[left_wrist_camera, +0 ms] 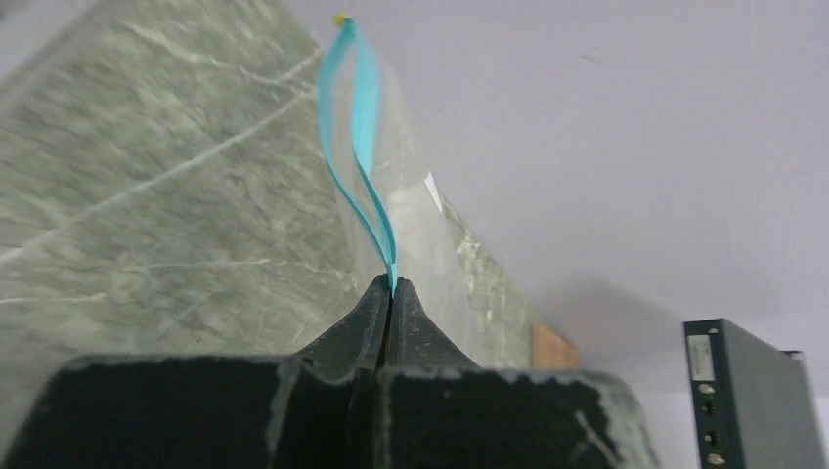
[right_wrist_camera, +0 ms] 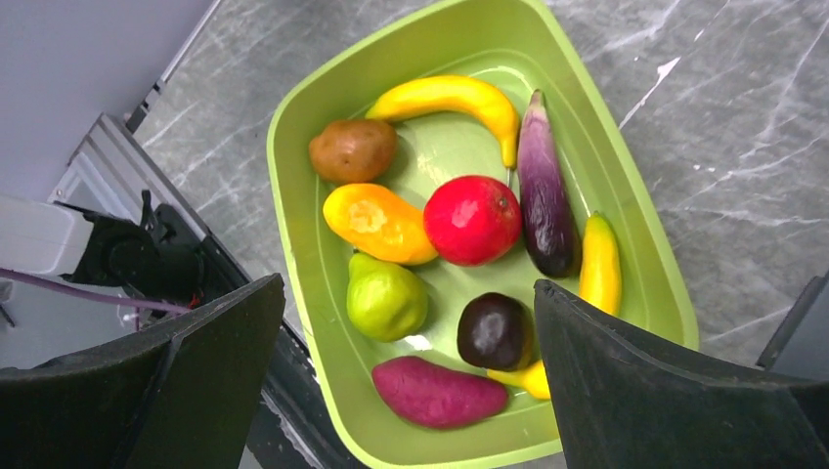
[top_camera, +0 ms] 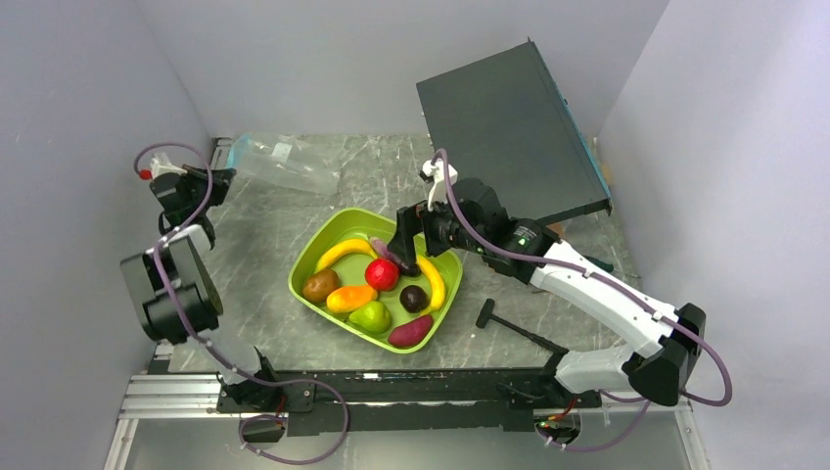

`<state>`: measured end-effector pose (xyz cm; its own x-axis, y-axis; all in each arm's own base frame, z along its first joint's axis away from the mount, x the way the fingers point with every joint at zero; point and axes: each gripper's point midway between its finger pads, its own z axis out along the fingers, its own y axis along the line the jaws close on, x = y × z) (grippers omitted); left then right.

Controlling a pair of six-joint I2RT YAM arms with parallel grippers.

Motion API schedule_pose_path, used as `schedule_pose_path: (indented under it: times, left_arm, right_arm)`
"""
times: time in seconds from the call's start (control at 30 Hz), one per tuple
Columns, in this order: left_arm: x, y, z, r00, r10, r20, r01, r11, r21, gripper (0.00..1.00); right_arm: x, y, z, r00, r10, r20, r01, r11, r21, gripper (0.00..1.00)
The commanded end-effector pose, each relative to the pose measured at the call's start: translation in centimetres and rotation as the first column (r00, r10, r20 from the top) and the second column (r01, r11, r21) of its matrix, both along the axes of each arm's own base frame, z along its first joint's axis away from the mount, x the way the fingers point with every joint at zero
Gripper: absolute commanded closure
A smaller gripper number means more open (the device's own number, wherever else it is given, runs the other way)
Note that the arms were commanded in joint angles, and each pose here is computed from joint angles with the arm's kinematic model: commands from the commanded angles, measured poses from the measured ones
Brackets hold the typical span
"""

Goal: Place the food in the zip-top bag and seal the zipper
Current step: Pick up the zipper food storage bag at the center of the board, then unzip the zipper food storage bag.

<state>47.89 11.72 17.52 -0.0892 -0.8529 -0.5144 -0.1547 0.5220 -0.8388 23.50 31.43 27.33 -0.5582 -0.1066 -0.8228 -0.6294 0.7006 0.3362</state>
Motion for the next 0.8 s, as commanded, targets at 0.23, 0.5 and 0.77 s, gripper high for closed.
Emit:
schedule_pose_path:
  times: [0.23, 0.5, 0.77]
  left_arm:
    - [-11.5, -0.5, 6.5, 0.971, 0.054, -0.231, 0.073, 0.859, 0.508, 1.0]
    - [-19.9, -3.7, 14.0, 0.995, 0.074, -0.067, 0.009, 0.603, 0.798, 1.0]
    - [-22.1, -8.9, 12.1, 0.986, -0.121, -0.112, 0.16, 0.537, 0.828, 1.0]
  right_arm:
    - [0.0, 4.7, 1.1, 0.994, 0.108, -0.011, -0.106, 0.989, 0.107, 0.0]
    - [-0.5, 8.4, -0.1, 0.984, 0.175, -0.033, -0.169, 0.975, 0.142, 0.0]
    - [-0.9, 10.3, -1.7, 0.973, 0.22, -0.064, -0.21, 0.968, 0.139, 0.0]
